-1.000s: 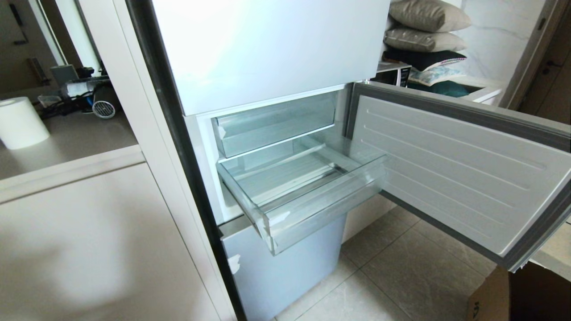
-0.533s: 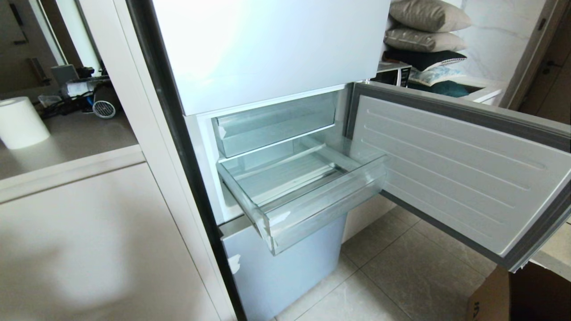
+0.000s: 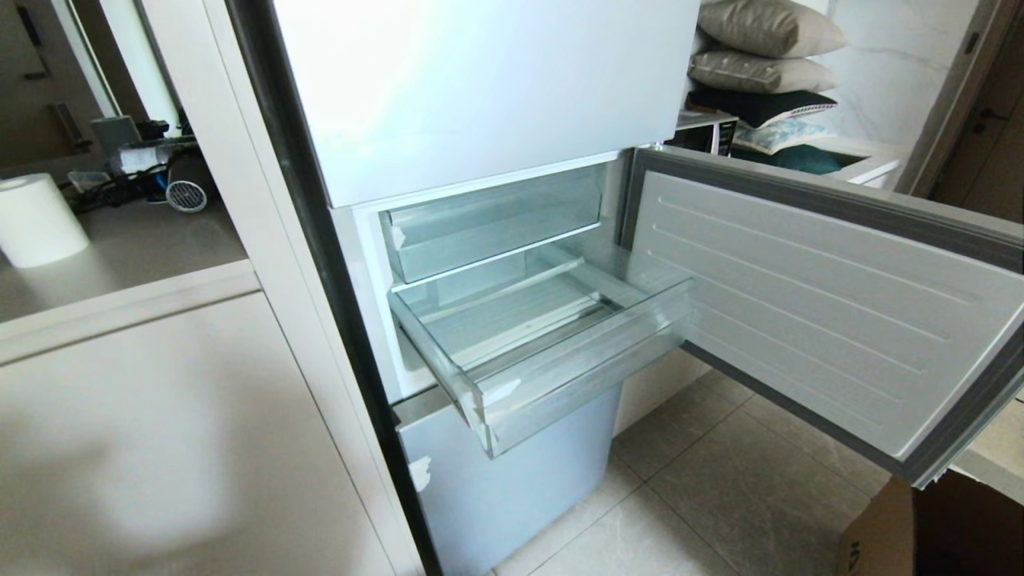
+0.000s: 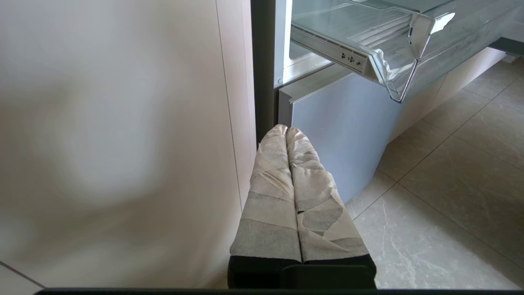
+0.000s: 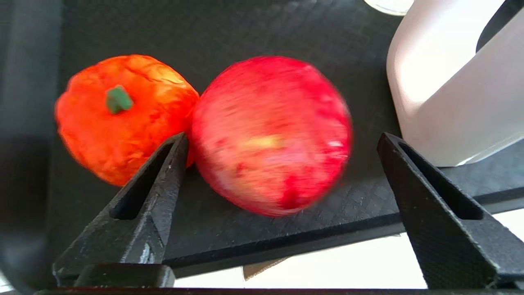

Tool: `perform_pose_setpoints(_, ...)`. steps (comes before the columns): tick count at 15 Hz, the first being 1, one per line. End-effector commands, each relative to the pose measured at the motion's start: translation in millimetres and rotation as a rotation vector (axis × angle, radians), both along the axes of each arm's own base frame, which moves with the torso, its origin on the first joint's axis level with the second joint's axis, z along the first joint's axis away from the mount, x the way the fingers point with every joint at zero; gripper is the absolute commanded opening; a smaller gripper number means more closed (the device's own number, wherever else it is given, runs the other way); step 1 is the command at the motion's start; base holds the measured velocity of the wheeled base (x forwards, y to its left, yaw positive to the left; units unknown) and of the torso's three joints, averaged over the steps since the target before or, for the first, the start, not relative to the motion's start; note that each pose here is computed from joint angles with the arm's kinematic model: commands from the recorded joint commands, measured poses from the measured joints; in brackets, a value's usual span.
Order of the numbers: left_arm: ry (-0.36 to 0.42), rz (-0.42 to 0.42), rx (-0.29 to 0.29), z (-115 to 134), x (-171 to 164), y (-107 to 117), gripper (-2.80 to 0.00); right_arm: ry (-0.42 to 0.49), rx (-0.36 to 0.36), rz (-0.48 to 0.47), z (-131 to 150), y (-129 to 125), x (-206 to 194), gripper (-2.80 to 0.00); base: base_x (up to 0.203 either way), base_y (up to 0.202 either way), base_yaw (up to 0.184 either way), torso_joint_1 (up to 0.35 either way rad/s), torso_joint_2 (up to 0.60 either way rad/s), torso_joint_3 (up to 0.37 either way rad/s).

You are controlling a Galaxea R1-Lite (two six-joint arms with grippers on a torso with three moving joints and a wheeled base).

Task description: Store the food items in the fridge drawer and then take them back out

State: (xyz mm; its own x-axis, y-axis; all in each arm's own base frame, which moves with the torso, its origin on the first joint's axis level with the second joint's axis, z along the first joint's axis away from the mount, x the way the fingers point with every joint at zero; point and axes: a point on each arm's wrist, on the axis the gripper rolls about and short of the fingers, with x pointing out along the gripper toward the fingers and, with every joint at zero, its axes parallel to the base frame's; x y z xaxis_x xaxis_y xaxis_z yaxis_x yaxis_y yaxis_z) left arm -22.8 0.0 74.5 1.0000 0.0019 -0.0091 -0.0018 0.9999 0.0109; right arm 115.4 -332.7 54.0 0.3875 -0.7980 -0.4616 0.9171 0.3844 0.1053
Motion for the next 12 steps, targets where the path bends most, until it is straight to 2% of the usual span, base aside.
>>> perform_pose_setpoints(1, 0.002, 0.000, 0.000, 0, 0, 0, -2.80, -0.013, -0.035, 0.002, 16, 10, -3, 0.00, 0.000, 0.000, 0.000, 0.000, 0.00, 0.000)
perform_pose_setpoints(6, 0.002, 0.001, 0.000, 0, 0, 0, -2.80, -0.033, -0.109, 0.046, 54, 55, -7, 0.00, 0.000, 0.000, 0.000, 0.000, 0.00, 0.000)
perform_pose_setpoints(7, 0.002, 0.001, 0.000, 0, 0, 0, -2.80, -0.036, -0.118, 0.062, 60, 68, -7, -2.80, 0.000, 0.000, 0.000, 0.000, 0.00, 0.000)
perform_pose_setpoints(10, 0.002, 0.000, 0.000, 0, 0, 0, -2.80, -0.072, -0.178, 0.149, 83, 118, -8, -2.80, 0.000, 0.000, 0.000, 0.000, 0.00, 0.000)
perform_pose_setpoints(12, 0.002, 0.000, 0.000, 0, 0, 0, -2.80, -0.101, -0.210, 0.265, 94, 162, -4, -2.80, 0.000, 0.000, 0.000, 0.000, 0.00, 0.000)
